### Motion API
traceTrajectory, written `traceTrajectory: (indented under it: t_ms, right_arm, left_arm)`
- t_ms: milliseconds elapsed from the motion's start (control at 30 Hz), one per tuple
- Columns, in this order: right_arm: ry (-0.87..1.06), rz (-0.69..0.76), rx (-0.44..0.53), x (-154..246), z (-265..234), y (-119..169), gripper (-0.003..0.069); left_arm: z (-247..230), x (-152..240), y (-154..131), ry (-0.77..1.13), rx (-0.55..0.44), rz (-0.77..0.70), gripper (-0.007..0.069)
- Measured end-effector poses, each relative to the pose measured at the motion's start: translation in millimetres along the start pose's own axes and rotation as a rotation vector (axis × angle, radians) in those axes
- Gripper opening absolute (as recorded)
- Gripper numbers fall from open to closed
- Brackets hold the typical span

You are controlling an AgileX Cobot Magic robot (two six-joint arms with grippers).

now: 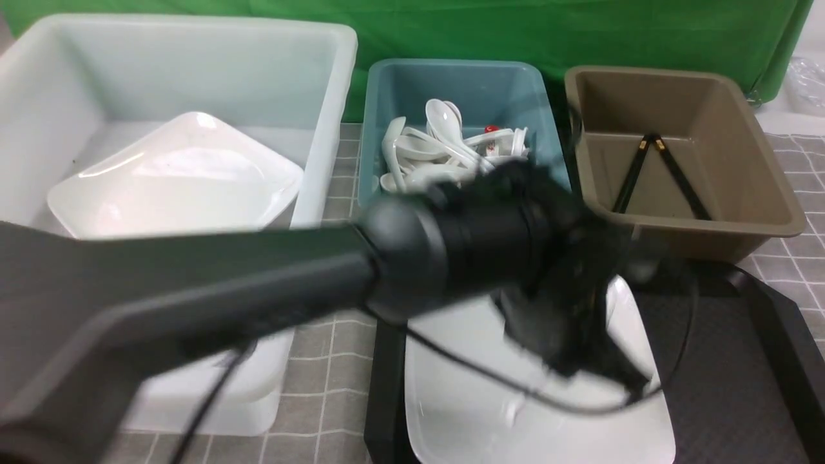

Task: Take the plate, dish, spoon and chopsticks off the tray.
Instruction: Use the left arm to put the soup spoon into the small storage box in the middle, then use the left arm to grab a plate from the dinner plate

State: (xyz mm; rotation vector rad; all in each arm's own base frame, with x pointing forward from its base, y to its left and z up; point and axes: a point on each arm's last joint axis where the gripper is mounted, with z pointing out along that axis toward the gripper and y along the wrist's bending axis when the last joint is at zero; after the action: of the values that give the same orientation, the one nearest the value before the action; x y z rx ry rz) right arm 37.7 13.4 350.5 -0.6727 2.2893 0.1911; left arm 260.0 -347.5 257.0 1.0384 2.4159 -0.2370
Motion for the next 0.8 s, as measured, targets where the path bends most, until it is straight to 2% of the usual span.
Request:
traceTrajectory:
  t_ms: [67, 100, 167, 233, 267, 333, 367, 400, 567, 633, 733, 767, 800]
  right_arm:
    - [-0.001, 0.001, 0.000, -0.1, 0.0, 0.0, 0.0162]
    - [-0.002, 0.001, -0.001, -0.2, 0.0, 0.1, 0.0162]
    - [-0.014, 0.004, -0.008, -1.3, 0.0, 0.7, 0.0162]
    - [-0.039, 0.010, -0.029, -3.6, -0.1, 2.7, 0.0163]
    - [-0.051, 0.013, -0.041, -4.6, -0.2, 3.7, 0.0163]
    - [-0.063, 0.022, -0.052, -5.8, -0.3, 4.7, 0.0163]
    - [-0.072, 0.026, -0.056, -6.6, -0.4, 5.0, 0.0163]
    - [-0.080, 0.035, -0.060, -7.4, -0.5, 5.3, 0.0163]
    - [-0.083, 0.042, -0.059, -7.6, -0.5, 5.2, 0.0163]
    - [-0.083, 0.040, -0.056, -7.7, -0.5, 4.9, 0.0164]
    - [-0.085, 0.028, -0.047, -7.8, -0.4, 4.1, 0.0165]
    - [-0.086, 0.020, -0.044, -7.8, -0.4, 3.9, 0.0165]
    - [-0.086, 0.014, -0.041, -7.8, -0.4, 3.6, 0.0167]
  left_arm:
    - [-22.1, -23.7, 23.7, -0.139, -0.047, -0.013, 0.0113]
    - [-31.3, -37.4, 44.5, -0.220, -0.073, -0.044, 0.0113]
    - [-34.4, -48.5, 71.7, -0.280, -0.105, -0.087, 0.0113]
    - [-25.9, -57.7, 112.7, -0.326, -0.137, -0.134, 0.0115]
    - [-16.2, -58.1, 132.4, -0.322, -0.150, -0.155, 0.0129]
    - [-1.2, -55.7, 153.3, -0.302, -0.150, -0.192, 0.0167]
    - [7.5, -53.2, 162.8, -0.289, -0.141, -0.211, 0.0204]
    - [16.6, -49.3, 173.0, -0.271, -0.139, -0.237, 0.0272]
    - [9.2, -44.6, 184.3, -0.241, -0.124, -0.286, 0.0499]
    - [-6.0, -43.6, 181.2, -0.220, -0.140, -0.256, 0.0515]
    - [-44.2, -40.9, 158.1, -0.150, -0.150, -0.113, 0.0435]
    - [-55.0, -37.4, 144.7, -0.135, -0.148, -0.064, 0.0388]
    - [-66.9, -32.5, 129.9, -0.109, -0.147, 0.024, 0.0289]
